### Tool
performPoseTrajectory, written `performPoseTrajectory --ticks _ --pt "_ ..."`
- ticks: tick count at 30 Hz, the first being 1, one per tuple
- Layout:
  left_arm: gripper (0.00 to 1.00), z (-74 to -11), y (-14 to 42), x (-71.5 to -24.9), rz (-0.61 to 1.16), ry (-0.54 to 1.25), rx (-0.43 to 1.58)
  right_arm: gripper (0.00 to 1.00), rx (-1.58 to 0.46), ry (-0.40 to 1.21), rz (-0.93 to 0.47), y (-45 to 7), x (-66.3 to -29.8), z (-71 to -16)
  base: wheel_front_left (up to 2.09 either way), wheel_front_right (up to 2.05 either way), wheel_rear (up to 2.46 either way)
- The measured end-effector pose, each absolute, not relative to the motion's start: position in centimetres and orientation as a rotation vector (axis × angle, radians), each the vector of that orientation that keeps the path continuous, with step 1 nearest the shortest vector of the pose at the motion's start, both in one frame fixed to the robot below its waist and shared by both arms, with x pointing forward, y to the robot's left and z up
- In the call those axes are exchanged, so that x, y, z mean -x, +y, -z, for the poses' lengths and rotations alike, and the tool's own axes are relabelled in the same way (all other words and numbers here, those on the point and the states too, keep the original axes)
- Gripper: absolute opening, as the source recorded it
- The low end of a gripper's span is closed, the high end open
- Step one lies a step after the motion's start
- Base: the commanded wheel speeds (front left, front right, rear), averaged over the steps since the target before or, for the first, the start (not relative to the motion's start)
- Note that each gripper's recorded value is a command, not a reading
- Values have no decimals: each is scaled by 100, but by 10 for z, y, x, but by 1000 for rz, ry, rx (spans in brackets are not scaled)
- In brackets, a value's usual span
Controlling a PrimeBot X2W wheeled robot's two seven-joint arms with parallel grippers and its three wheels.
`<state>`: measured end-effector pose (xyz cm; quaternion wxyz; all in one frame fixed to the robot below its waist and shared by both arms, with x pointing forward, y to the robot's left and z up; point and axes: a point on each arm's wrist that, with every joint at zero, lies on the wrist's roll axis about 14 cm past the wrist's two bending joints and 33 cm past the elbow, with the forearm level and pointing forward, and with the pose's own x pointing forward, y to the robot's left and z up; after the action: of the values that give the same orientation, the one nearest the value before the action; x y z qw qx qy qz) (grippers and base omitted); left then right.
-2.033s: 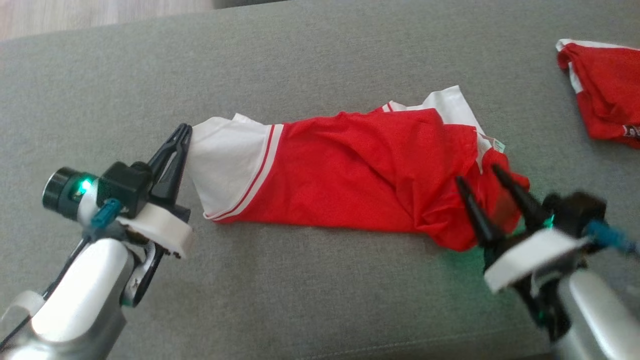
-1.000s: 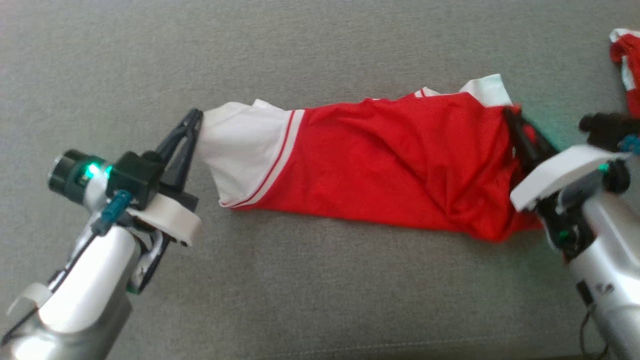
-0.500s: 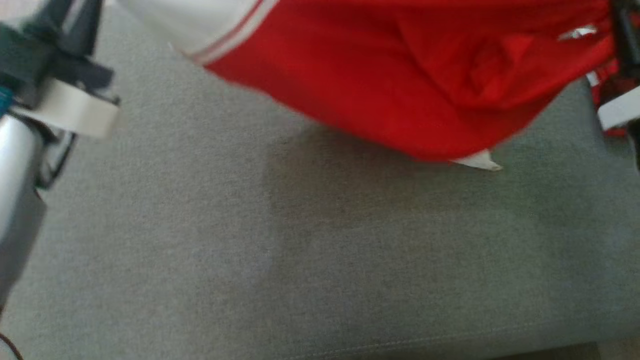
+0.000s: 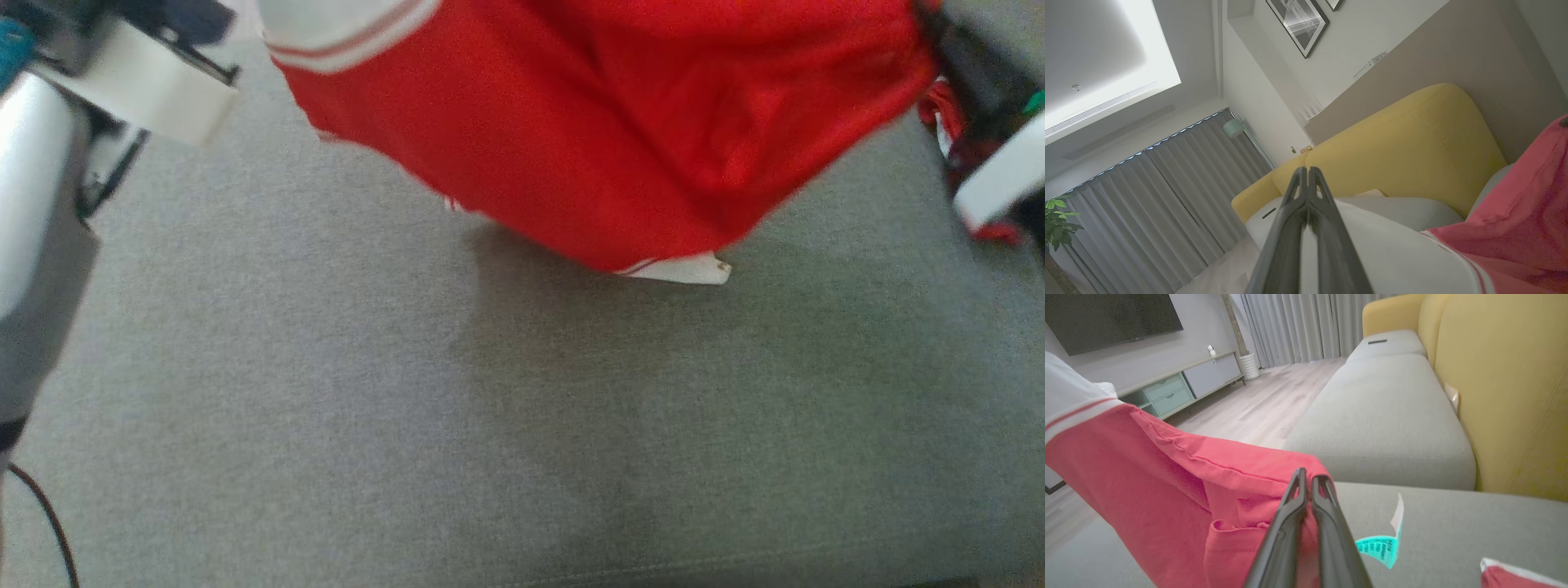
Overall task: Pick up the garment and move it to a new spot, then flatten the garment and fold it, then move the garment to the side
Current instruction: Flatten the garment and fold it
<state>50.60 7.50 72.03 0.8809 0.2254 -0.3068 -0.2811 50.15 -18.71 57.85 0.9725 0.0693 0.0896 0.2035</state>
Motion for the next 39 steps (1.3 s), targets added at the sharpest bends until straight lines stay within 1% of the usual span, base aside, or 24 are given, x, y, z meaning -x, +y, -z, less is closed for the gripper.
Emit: performPoseTrajectory --ticks 4,8,9,10,11,13,16,18,21,25,28,34,37,39 --pt "0 -701 70 -501 616 -588 -461 0 -144 308 -417 -185 -479 -530 0 0 0" --pt "0 -659 65 -491 669 -485 -399 0 -148 431 -430 -179 -444 -475 0 0 0" --pt "0 -647 64 -488 679 -455 -376 6 -152 462 -430 -177 -434 -460 0 0 0" --pt "0 -635 64 -486 687 -427 -364 63 -167 489 -424 -176 -425 -447 0 0 0" --pt "0 -623 65 -483 688 -400 -350 100 -191 516 -418 -174 -415 -434 0 0 0" --pt "0 -607 68 -478 682 -360 -324 100 -241 553 -404 -169 -399 -416 0 0 0" --pt "0 -592 75 -473 661 -325 -306 100 -303 576 -358 -174 -385 -402 0 0 0" --pt "0 -590 80 -471 643 -321 -304 100 -350 579 -333 -178 -378 -400 0 0 0" --pt "0 -589 83 -471 632 -324 -303 100 -429 535 -317 -178 -374 -410 0 0 0" --pt "0 -583 84 -472 630 -316 -303 100 -525 483 -295 -180 -384 -426 0 0 0" --pt "0 -579 84 -474 632 -310 -297 100 -597 510 -269 -182 -394 -422 0 0 0" --pt "0 -571 85 -477 631 -291 -292 100 -579 555 -251 -188 -435 -414 0 0 0" --pt "0 -569 88 -477 627 -284 -293 100 -580 597 -247 -184 -444 -404 0 0 0" --pt "0 -568 88 -477 624 -282 -294 100 -590 633 -238 -182 -443 -394 0 0 0"
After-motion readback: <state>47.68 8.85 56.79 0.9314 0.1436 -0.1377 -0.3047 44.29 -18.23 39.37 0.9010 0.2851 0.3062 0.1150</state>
